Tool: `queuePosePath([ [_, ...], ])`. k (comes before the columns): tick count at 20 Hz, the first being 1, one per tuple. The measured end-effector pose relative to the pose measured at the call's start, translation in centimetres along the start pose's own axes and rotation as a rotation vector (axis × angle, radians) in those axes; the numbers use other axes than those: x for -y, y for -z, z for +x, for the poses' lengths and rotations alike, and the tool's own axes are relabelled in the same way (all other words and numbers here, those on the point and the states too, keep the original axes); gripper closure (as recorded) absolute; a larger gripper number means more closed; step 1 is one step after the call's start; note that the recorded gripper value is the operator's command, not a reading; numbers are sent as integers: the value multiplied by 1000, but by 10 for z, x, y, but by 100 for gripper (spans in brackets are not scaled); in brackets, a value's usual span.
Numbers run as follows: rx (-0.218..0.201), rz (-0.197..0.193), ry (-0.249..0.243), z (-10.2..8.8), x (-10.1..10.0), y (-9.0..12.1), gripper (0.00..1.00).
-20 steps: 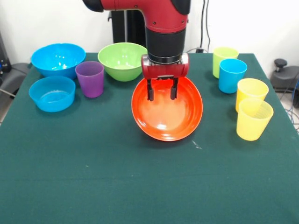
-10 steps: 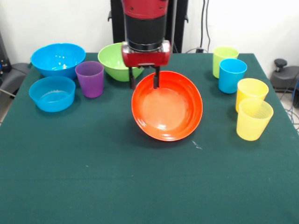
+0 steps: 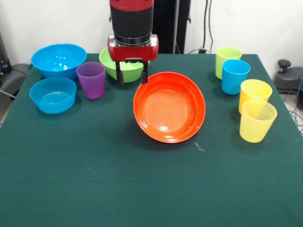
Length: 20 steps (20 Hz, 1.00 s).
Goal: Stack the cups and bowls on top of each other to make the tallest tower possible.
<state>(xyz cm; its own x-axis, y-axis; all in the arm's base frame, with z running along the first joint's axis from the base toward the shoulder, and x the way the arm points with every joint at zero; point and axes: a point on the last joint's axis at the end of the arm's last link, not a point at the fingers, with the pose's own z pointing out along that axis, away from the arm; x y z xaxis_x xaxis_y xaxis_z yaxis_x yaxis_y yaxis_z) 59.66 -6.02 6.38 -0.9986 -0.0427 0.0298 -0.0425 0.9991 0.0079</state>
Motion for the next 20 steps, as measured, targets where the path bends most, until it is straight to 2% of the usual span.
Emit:
queuePosePath([
  [6, -5, 12, 25, 5, -1, -3, 0],
  [13, -33, 21, 66, 24, -6, -11, 0],
  [20, -42, 37, 100, 34, -6, -16, 0],
])
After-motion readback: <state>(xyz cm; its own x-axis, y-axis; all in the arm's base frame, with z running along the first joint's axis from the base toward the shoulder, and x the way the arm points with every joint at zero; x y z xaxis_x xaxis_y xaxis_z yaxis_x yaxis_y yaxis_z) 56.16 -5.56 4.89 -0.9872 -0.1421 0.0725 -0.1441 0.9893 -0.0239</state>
